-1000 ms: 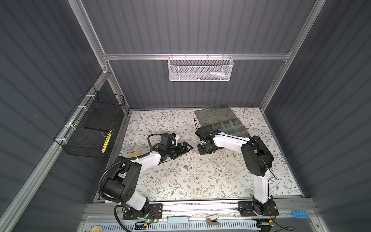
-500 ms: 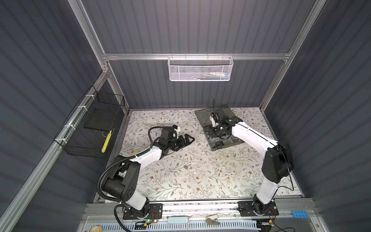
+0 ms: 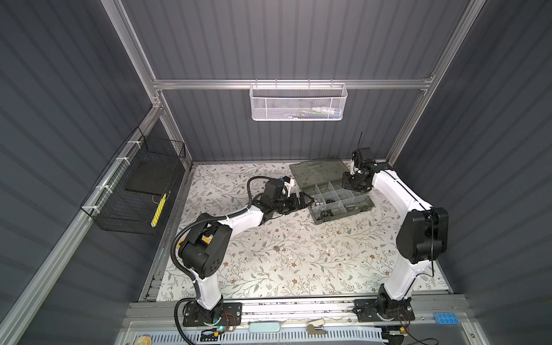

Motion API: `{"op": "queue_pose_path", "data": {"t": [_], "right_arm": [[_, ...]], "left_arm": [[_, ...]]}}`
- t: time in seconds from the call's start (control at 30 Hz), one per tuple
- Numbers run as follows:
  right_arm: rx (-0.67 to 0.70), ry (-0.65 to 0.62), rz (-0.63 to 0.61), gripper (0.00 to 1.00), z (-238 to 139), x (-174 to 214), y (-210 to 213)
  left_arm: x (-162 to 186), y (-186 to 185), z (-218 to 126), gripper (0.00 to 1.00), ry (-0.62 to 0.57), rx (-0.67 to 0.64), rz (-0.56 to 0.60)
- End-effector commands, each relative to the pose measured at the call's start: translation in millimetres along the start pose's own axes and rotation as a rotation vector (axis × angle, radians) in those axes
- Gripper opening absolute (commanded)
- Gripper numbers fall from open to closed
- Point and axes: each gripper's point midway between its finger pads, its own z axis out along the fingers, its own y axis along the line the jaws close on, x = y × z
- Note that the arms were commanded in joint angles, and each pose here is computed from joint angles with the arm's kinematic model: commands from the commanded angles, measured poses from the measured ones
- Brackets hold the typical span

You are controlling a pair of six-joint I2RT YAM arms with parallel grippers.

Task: Sort the screws and nuts into containers
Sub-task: 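Carry the silver nut over the box with the right gripper, then lower the silver nut into a compartment and open the right gripper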

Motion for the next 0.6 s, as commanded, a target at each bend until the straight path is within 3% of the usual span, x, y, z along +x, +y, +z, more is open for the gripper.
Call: {"op": "queue_pose_path", "data": {"t": [0.0, 0.43, 0.57], "right_arm": [[-0.011, 0.033, 0.002, 0.2, 16, 2, 2], [0.029, 0.103, 0.044, 0.24, 70, 12, -21], [0.037, 0.123, 0.049, 0.3, 80, 14, -24]], "left_arm": [[-3, -10, 6, 1.0, 0.008, 0.038, -0.007], [0, -9, 4, 1.0, 0.026, 0.019, 0.01], [1, -9, 2, 1.0, 0.029, 0.016, 0.011]]}}
